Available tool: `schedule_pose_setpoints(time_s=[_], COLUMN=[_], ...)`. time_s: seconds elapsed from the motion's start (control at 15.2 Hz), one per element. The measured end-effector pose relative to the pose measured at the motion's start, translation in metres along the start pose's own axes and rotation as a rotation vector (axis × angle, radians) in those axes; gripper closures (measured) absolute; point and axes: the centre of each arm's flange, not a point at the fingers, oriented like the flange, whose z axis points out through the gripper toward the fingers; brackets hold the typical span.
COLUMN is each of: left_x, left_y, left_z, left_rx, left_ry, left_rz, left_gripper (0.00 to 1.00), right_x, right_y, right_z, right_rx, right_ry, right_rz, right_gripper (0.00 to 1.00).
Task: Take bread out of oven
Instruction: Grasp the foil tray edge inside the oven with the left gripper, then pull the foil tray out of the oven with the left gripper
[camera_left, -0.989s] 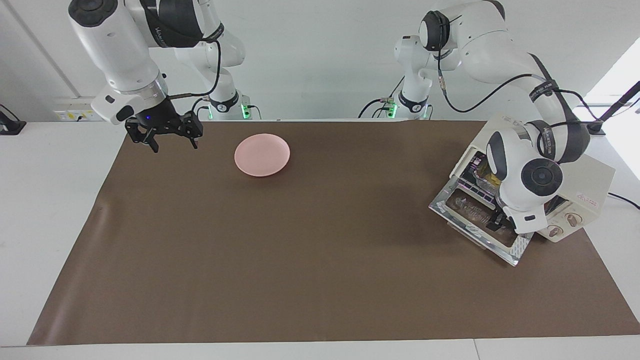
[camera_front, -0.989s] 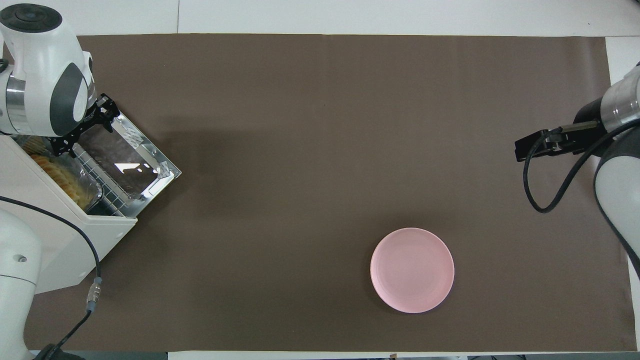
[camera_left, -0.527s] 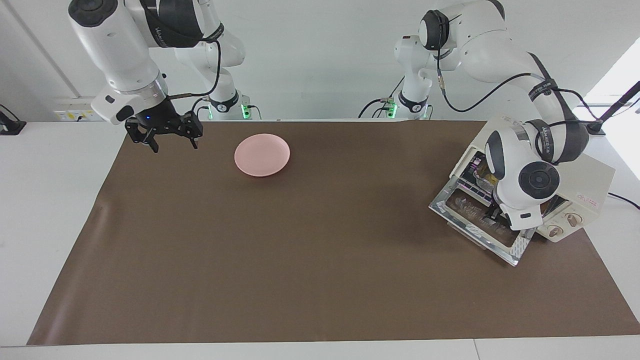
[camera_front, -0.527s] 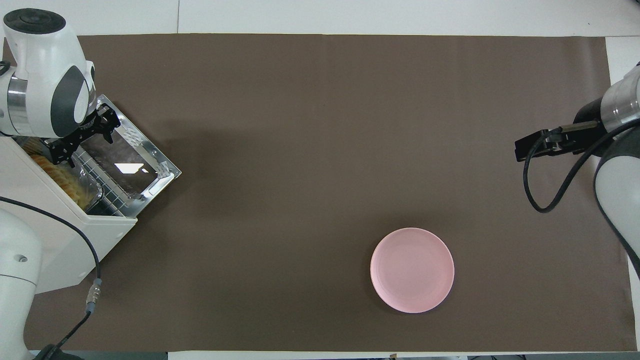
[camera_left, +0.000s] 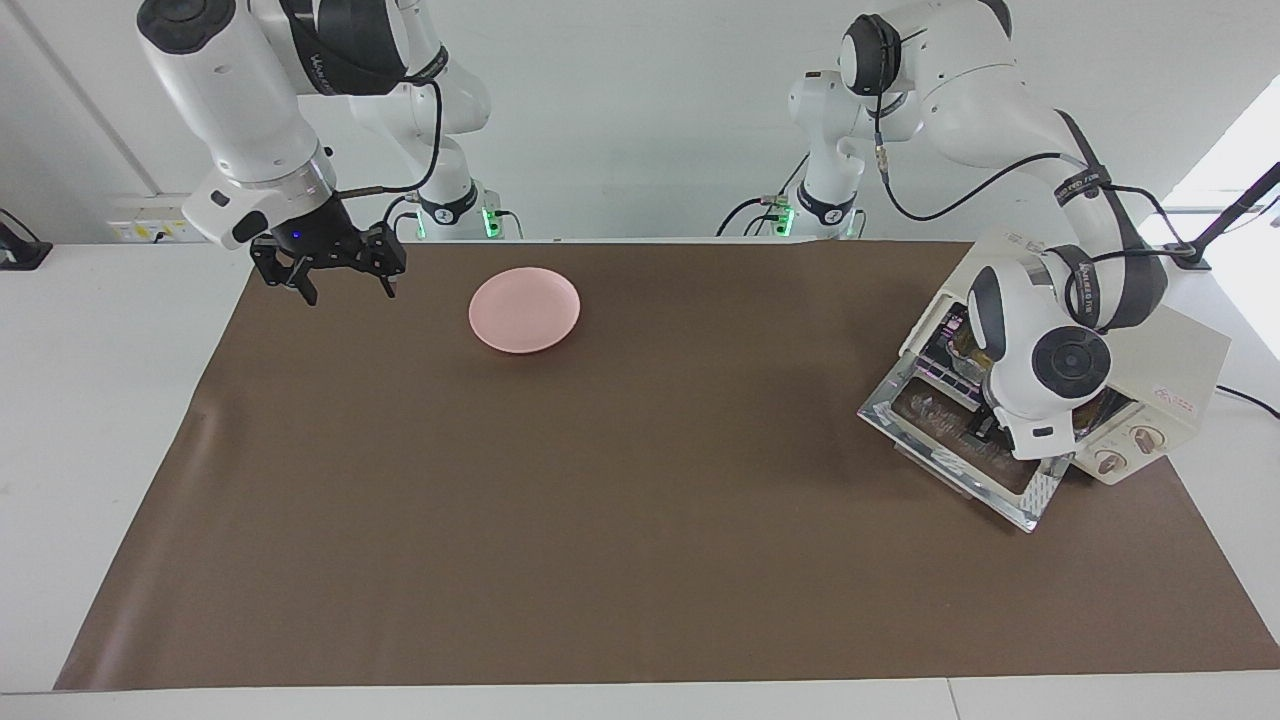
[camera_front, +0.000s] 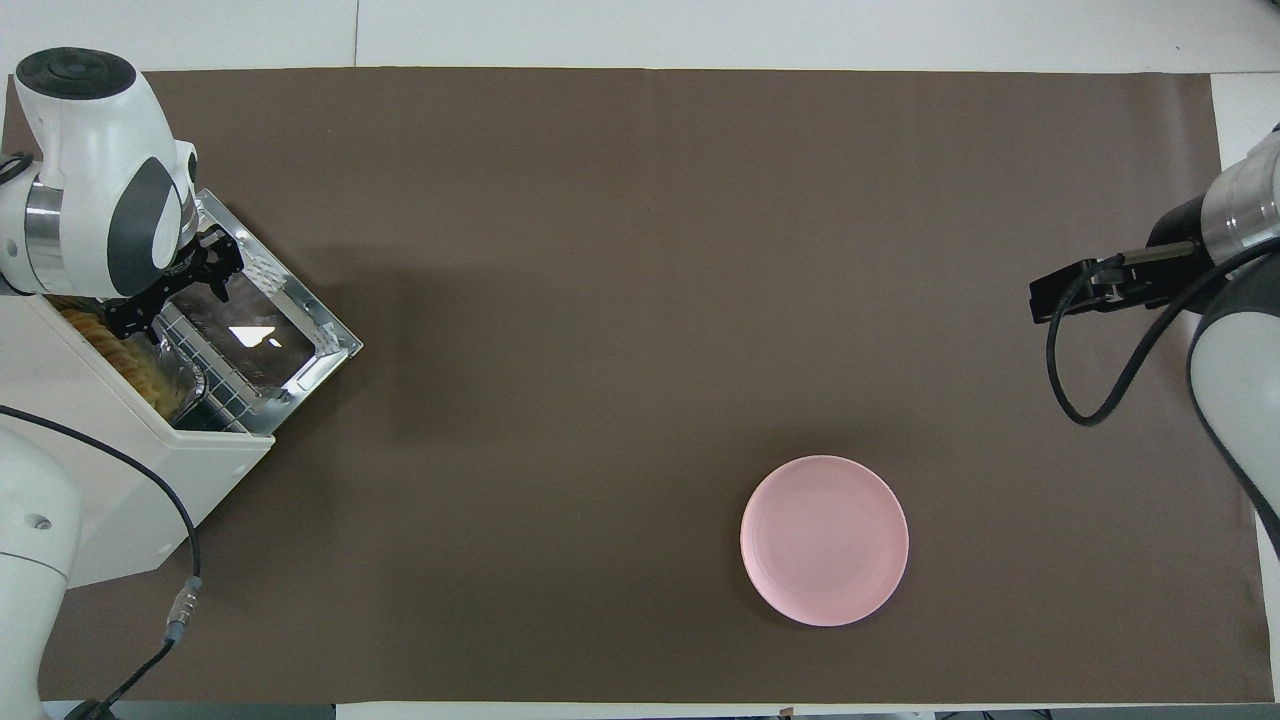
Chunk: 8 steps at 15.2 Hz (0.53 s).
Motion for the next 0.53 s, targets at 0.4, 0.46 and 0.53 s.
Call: schedule_pose_setpoints(time_s=[0.4,0.46,0.53], left_x=[-0.001,0.0,0.0], left_y=[-0.003,0.0,0.003], left_z=[-0.001,-0.012,-0.025], left_rx=[-0.043,-0.07,-0.101], left_ry=[0.027,0.048,0.059], left_rz=[0.032,0.037,0.038], left_gripper=[0.81,0.96,0.98], right_x=[0.0,0.0,0.0], right_y=[0.0,0.0,0.0], right_z=[0.0,0.0,0.0], right_rx=[0.0,0.0,0.0], right_ry=[0.0,0.0,0.0], right_rz=[0.0,0.0,0.0], right_gripper=[0.0,0.0,0.0])
